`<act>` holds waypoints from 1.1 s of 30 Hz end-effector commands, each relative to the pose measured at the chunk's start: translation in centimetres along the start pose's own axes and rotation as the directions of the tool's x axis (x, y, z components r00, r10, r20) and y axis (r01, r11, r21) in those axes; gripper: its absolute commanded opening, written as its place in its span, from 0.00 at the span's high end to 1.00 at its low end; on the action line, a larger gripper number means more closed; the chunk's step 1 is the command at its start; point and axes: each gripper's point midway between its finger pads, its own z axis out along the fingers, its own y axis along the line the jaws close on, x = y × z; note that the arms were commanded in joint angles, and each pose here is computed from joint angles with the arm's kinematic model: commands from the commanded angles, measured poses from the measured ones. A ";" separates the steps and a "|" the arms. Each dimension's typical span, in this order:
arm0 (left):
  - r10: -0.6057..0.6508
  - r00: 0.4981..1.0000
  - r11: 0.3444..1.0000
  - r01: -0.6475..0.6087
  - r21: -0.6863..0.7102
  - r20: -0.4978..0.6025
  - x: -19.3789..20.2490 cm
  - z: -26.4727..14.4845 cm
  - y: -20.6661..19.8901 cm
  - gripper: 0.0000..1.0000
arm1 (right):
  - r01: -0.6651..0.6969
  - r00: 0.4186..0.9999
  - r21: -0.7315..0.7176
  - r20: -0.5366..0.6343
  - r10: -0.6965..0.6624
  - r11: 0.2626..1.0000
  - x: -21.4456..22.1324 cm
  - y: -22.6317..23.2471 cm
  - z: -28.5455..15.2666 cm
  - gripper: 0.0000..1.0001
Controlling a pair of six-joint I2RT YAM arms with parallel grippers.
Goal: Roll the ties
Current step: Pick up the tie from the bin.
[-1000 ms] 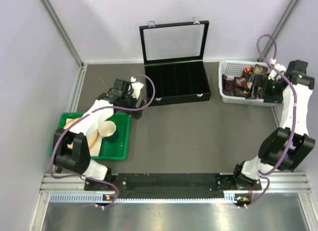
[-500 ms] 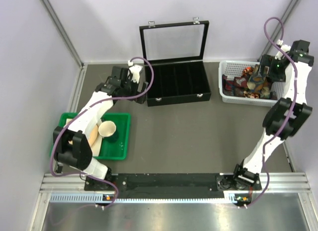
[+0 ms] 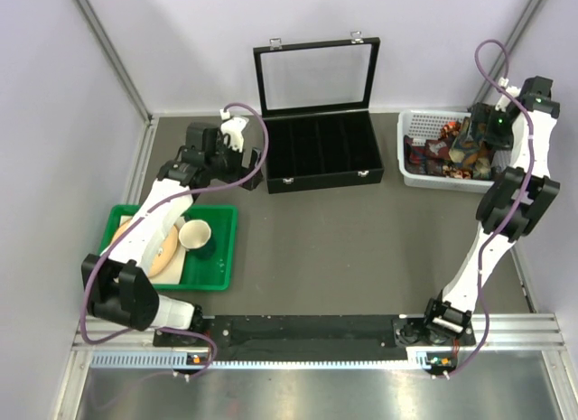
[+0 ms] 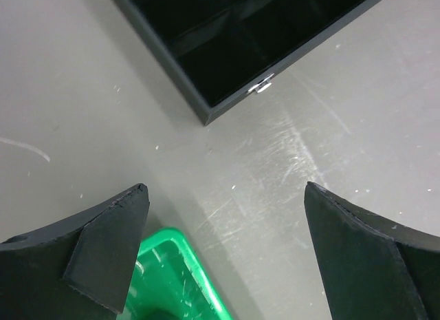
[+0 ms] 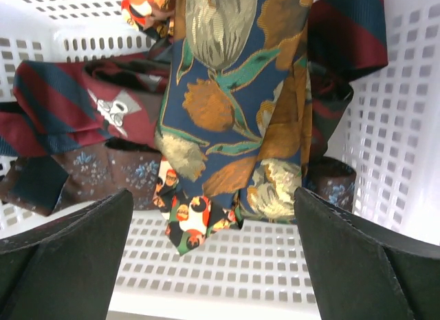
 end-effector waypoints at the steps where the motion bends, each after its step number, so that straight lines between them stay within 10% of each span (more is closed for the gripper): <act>1: 0.033 0.994 0.997 -0.040 0.067 0.105 -1.9 -0.4 -1.3 0.01 | 0.030 0.997 0.016 0.070 -0.031 0.999 -2.5 -0.5 0.1 0.01; 22: 0.001 0.998 0.993 -0.008 0.118 0.057 -0.5 1.4 -1.7 0.01 | 0.009 0.986 0.037 0.167 -0.015 0.999 -5.5 -2.8 6.4 0.02; 33: -0.013 0.999 0.992 0.009 0.124 0.033 0.0 2.2 -1.6 0.01 | 0.007 0.975 0.009 0.222 -0.009 1.000 -7.0 -2.2 7.6 0.23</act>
